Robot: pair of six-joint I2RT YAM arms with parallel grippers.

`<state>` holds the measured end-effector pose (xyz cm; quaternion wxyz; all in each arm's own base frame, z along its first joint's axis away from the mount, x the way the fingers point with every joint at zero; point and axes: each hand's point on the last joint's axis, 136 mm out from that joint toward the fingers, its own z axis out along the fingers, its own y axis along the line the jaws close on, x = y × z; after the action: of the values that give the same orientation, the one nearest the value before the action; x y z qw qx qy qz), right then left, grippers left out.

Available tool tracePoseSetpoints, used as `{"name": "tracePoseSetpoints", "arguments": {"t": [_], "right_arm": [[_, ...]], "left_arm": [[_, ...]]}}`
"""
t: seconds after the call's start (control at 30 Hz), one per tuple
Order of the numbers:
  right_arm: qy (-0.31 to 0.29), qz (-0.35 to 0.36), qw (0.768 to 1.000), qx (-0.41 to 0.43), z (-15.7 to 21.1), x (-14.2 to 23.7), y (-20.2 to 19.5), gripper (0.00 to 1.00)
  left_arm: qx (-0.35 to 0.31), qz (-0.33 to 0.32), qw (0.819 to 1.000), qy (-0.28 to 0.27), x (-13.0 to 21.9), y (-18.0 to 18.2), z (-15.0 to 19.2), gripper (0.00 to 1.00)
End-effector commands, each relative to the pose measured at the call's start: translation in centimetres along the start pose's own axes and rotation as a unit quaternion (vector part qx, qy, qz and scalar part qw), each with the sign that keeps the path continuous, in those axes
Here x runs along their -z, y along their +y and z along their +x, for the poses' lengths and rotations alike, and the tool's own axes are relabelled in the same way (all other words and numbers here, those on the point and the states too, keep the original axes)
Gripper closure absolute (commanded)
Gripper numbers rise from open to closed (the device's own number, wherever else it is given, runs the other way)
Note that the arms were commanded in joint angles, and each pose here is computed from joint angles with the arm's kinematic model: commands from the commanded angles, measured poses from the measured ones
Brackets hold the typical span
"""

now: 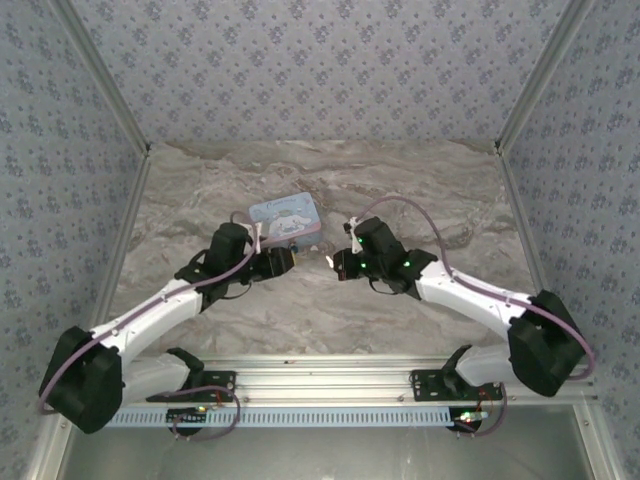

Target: Unlock a padlock with a key

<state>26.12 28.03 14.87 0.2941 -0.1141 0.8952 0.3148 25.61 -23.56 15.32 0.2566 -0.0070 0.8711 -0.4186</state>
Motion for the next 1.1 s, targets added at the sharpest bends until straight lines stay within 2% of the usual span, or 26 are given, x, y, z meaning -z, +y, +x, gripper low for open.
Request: {"name": "tracePoseSetpoints", "arguments": {"t": [0.0,0.07,0.13,0.33,0.53,0.73,0.97,1.07], "right_arm": [[-0.052,-0.096,0.994,-0.006,-2.3,1.6,3.7,1.00],[-0.067,-0.122,0.990,-0.012,-2.8,2.3,4.6,1.00],[-0.077,-0.139,0.987,-0.017,-3.1,2.9,5.2,1.00],[-0.090,-0.166,0.982,-0.028,-3.6,4.0,6.2,1.00],[-0.089,-0.163,0.982,-0.025,-3.4,4.4,6.5,1.00],[-0.086,-0.158,0.983,-0.021,-3.1,4.5,6.4,1.00],[-0.081,-0.156,0.984,-0.020,-2.7,4.3,6.3,1.00],[-0.085,-0.155,0.984,-0.020,-2.7,4.5,6.3,1.00]], "left_arm": [[-0.024,0.115,0.993,-0.021,1.1,-6.0,-2.2,0.61],[-0.033,0.143,0.989,-0.021,1.3,-7.5,-2.5,0.70],[-0.045,0.172,0.984,-0.022,1.5,-9.0,-2.7,0.73],[-0.078,0.221,0.972,-0.019,1.8,-11.5,-2.4,0.73],[-0.080,0.220,0.972,-0.005,1.0,-11.8,-1.6,0.74],[-0.080,0.204,0.976,-0.007,0.8,-11.3,-1.6,0.81],[-0.079,0.199,0.977,-0.008,0.6,-11.2,-1.8,0.81],[-0.080,0.201,0.976,-0.008,0.6,-11.3,-1.8,0.86]]}}
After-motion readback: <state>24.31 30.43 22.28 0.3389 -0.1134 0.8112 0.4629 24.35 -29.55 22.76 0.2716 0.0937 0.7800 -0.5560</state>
